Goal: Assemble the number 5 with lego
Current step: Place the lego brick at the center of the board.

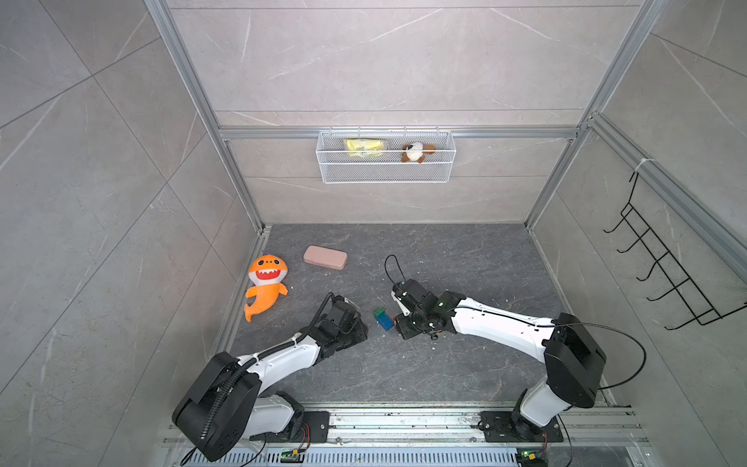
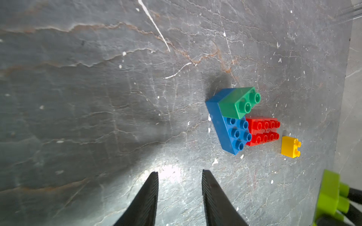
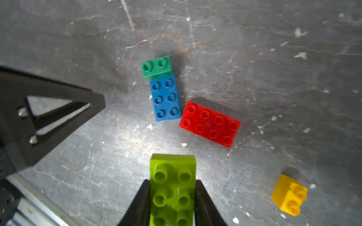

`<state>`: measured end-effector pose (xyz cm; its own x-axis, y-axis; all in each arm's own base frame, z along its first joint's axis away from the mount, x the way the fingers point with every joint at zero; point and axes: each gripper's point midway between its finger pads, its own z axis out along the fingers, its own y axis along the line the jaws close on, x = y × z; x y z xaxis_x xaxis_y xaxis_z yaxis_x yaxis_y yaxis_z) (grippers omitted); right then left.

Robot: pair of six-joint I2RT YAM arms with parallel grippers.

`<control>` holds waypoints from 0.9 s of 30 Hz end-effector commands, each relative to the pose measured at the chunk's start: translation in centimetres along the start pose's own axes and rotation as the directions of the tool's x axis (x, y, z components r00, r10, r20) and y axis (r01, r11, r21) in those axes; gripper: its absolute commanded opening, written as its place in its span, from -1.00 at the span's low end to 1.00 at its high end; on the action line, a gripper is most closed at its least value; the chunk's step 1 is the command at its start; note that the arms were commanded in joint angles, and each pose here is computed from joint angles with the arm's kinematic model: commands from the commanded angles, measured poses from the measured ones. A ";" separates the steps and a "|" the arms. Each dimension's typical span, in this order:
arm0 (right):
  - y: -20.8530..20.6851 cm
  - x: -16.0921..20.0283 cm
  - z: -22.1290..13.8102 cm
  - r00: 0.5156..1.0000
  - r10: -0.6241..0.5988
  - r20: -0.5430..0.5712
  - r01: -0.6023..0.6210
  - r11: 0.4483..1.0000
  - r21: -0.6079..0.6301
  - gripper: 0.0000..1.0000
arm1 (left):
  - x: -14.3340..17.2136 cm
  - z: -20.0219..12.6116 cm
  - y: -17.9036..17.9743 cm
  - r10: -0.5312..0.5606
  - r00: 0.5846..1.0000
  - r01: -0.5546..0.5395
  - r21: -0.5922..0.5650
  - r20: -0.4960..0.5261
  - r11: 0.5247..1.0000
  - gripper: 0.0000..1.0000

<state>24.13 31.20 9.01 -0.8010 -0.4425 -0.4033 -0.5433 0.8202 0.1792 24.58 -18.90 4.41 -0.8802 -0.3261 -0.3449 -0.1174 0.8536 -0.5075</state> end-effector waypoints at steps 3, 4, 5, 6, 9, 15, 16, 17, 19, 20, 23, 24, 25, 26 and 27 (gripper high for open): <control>1.8 3.8 2.0 0.982 -0.154 -0.110 0.149 0.987 -0.053 -0.54 | -0.1 -0.5 1.0 -0.002 1.000 0.003 -0.027 0.017 1.000 -0.17; 1.7 4.3 2.3 0.977 -0.172 -0.127 0.168 0.985 -0.043 -0.53 | -0.1 -0.5 1.0 -0.003 1.000 0.003 -0.025 0.019 1.000 -0.17; 1.8 4.8 2.6 0.971 -0.194 -0.142 0.190 0.981 -0.039 -0.51 | -0.1 -0.5 1.1 -0.004 1.000 0.004 -0.026 0.018 1.000 -0.16; 1.7 5.2 2.8 0.964 -0.215 -0.157 0.213 0.977 -0.031 -0.49 | 0.0 -0.5 1.1 -0.004 1.000 0.005 -0.026 0.016 1.000 -0.17; 1.3 6.1 3.4 0.945 -0.266 -0.192 0.271 0.962 -0.001 -0.46 | 0.0 -0.3 1.0 -0.001 1.000 0.001 -0.019 0.010 1.000 -0.17; 0.8 6.4 4.0 0.918 -0.335 -0.214 0.351 0.936 0.038 -0.42 | 0.1 -0.3 1.1 -0.007 1.000 0.008 -0.017 0.013 1.000 -0.16; 0.9 6.5 4.1 0.914 -0.344 -0.216 0.358 0.933 0.029 -0.41 | 0.1 -0.4 1.1 -0.009 1.000 0.009 -0.016 0.015 1.000 -0.17; 1.0 6.6 4.2 0.911 -0.350 -0.216 0.364 0.931 0.026 -0.39 | 0.1 -0.4 1.2 -0.010 1.000 0.010 -0.016 0.017 1.000 -0.16; 1.0 6.7 4.4 0.906 -0.362 -0.220 0.377 0.926 0.028 -0.38 | 0.1 -0.4 1.2 -0.013 1.000 0.013 -0.016 0.019 1.000 -0.16; 1.0 6.8 4.5 0.903 -0.369 -0.222 0.384 0.923 0.028 -0.37 | 0.2 -0.3 1.3 -0.013 1.000 0.014 -0.016 0.017 1.000 -0.16; 0.7 6.8 4.6 0.898 -0.376 -0.228 0.395 0.918 0.044 -0.28 | 0.3 -0.3 1.4 -0.013 1.000 0.013 -0.016 0.016 1.000 -0.17; 0.7 6.9 4.7 0.897 -0.376 -0.231 0.396 0.917 0.048 -0.27 | 0.2 -0.4 1.3 -0.012 1.000 0.013 -0.016 0.017 1.000 -0.17; 0.6 6.8 4.7 0.898 -0.373 -0.232 0.396 0.917 0.056 -0.26 | 0.2 -0.4 1.3 -0.010 1.000 0.011 -0.015 0.017 1.000 -0.17; 0.4 6.8 4.7 0.898 -0.372 -0.235 0.396 0.916 0.063 -0.25 | 0.3 -0.3 1.4 -0.012 1.000 0.012 -0.016 0.015 1.000 -0.16; 0.3 6.8 4.7 0.897 -0.372 -0.238 0.398 0.915 0.069 -0.23 | 0.2 -0.3 1.3 -0.012 1.000 0.012 -0.015 0.017 1.000 -0.16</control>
<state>19.74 31.04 2.74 -0.5908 -0.7662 -0.2527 -0.7897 0.6133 -0.0133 23.61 -17.76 3.28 -0.8843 -0.3287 -0.3317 -0.1385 0.8629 -0.4861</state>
